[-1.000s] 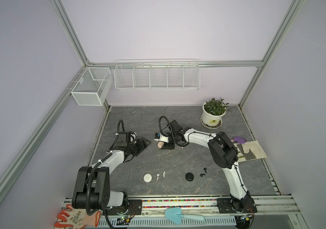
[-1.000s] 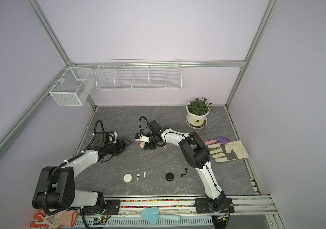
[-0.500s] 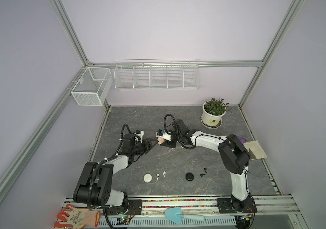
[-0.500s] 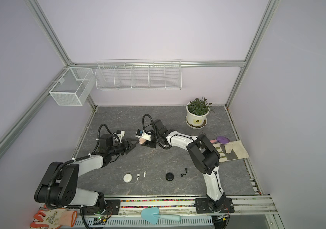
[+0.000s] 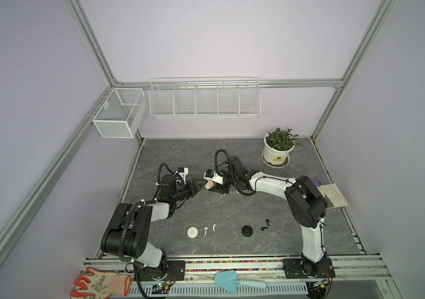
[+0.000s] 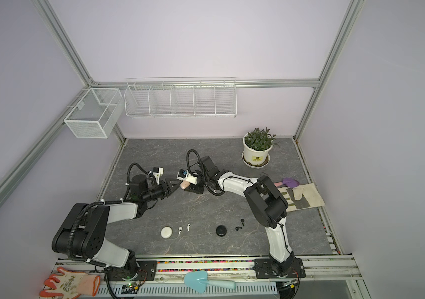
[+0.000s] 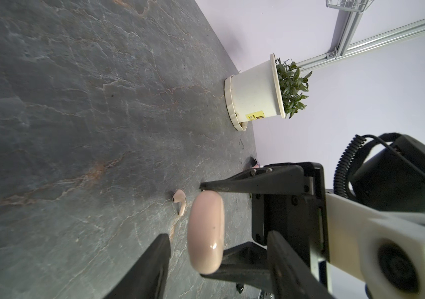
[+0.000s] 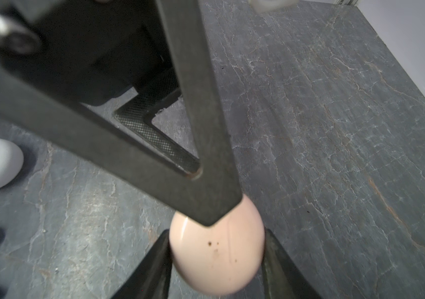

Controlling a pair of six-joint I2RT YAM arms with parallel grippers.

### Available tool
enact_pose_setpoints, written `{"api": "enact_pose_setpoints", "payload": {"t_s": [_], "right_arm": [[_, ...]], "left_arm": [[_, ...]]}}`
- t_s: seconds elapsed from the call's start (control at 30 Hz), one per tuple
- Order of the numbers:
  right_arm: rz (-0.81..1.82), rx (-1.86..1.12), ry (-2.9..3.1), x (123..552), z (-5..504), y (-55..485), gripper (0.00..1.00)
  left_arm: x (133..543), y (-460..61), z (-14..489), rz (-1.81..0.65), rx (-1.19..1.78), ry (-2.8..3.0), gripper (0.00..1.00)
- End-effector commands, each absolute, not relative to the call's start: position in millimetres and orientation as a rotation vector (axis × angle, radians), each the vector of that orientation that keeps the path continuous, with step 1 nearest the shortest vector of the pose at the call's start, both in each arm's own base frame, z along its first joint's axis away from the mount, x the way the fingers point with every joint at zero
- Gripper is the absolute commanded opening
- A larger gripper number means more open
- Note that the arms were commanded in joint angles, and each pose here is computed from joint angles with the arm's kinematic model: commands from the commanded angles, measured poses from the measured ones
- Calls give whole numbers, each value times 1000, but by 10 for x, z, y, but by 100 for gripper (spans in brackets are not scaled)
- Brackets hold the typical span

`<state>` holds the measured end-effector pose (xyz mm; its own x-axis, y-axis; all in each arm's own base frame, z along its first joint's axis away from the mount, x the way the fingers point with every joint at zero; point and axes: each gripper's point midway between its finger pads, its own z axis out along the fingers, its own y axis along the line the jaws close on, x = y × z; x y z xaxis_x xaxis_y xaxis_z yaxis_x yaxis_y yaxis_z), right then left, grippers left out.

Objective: Insert wireless bluetooth earbuds into charging case
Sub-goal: Pick up the charging case from the center of the table.

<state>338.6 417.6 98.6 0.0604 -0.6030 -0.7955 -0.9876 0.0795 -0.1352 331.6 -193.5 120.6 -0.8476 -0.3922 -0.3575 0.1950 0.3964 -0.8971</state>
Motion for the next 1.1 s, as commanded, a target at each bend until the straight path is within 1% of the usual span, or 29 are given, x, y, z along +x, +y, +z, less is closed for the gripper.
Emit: {"api": "enact_pose_setpoints", "payload": {"t_s": [0.0, 0.17, 0.43, 0.6, 0.63, 0.7, 0.8, 1.07], "right_arm": [[667, -1583, 1595, 3386, 1175, 4129, 35], [654, -1570, 1572, 3371, 1311, 4109, 35], [642, -1533, 1545, 3400, 1361, 4090, 35], [635, -1530, 1533, 3415, 1404, 4086, 35], [636, -1530, 1531, 3412, 1409, 4085, 35], [639, -1533, 1531, 3393, 1418, 4087, 35], [632, -1534, 1535, 3391, 1416, 4072, 35], [627, -1531, 1514, 3398, 1482, 4083, 35]], "left_arm": [[3307, -1974, 1278, -1502, -112, 2105, 58], [3282, -2014, 1395, -1540, -47, 2056, 55], [3253, -2075, 1453, -1653, -8, 1953, 54], [3282, -2125, 1529, -1780, 4, 1868, 46], [3313, -2147, 1511, -1797, -7, 1879, 40], [3320, -2161, 1511, -1789, -3, 1874, 39], [3272, -2129, 1570, -1732, 18, 1840, 41], [3241, -2127, 1520, -1692, 7, 1876, 36]]}}
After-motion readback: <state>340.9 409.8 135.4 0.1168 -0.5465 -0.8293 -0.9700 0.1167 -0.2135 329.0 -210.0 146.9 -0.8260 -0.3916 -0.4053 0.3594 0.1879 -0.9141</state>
